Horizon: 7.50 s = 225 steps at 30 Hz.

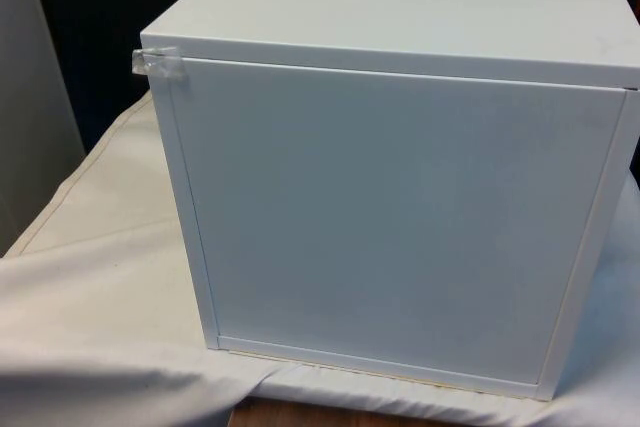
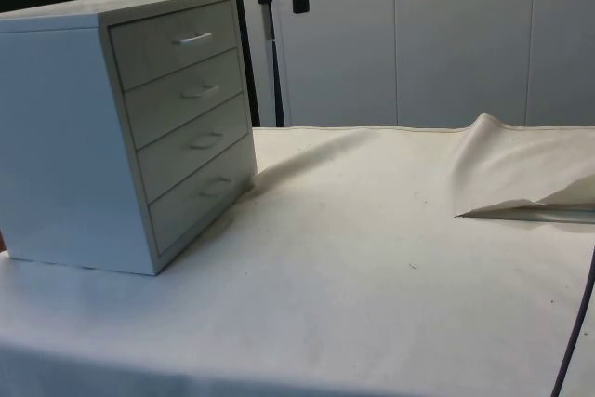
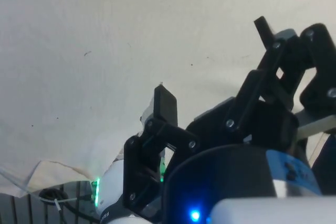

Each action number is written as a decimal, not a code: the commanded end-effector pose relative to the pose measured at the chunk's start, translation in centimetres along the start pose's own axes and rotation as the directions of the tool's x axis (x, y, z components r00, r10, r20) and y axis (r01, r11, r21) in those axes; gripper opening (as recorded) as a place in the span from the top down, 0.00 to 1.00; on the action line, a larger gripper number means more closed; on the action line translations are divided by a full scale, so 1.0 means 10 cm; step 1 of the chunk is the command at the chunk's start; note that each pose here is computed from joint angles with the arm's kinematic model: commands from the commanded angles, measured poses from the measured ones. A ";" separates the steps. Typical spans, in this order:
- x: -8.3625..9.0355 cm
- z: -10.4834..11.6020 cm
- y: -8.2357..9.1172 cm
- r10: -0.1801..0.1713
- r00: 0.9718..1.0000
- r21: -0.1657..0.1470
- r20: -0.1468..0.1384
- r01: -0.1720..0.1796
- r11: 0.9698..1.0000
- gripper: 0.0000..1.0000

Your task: Open the drawer, then close it.

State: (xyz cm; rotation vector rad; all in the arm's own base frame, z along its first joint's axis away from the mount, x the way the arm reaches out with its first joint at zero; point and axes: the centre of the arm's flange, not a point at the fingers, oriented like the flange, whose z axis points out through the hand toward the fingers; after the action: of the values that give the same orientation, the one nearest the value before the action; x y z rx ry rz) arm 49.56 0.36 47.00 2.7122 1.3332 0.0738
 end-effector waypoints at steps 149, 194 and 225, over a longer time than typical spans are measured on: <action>0.07 0.27 0.03 -0.574 0.817 -0.375 -0.058 0.515 0.771 0.00; 0.09 0.82 0.04 -0.594 0.801 -0.529 -0.071 0.475 0.703 0.00; 0.12 0.84 0.14 -0.574 0.816 -0.539 -0.074 0.451 0.711 0.54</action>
State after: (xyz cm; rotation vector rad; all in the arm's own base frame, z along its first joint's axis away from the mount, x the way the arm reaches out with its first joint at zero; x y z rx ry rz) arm 51.98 0.23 39.15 1.8638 1.8015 0.6241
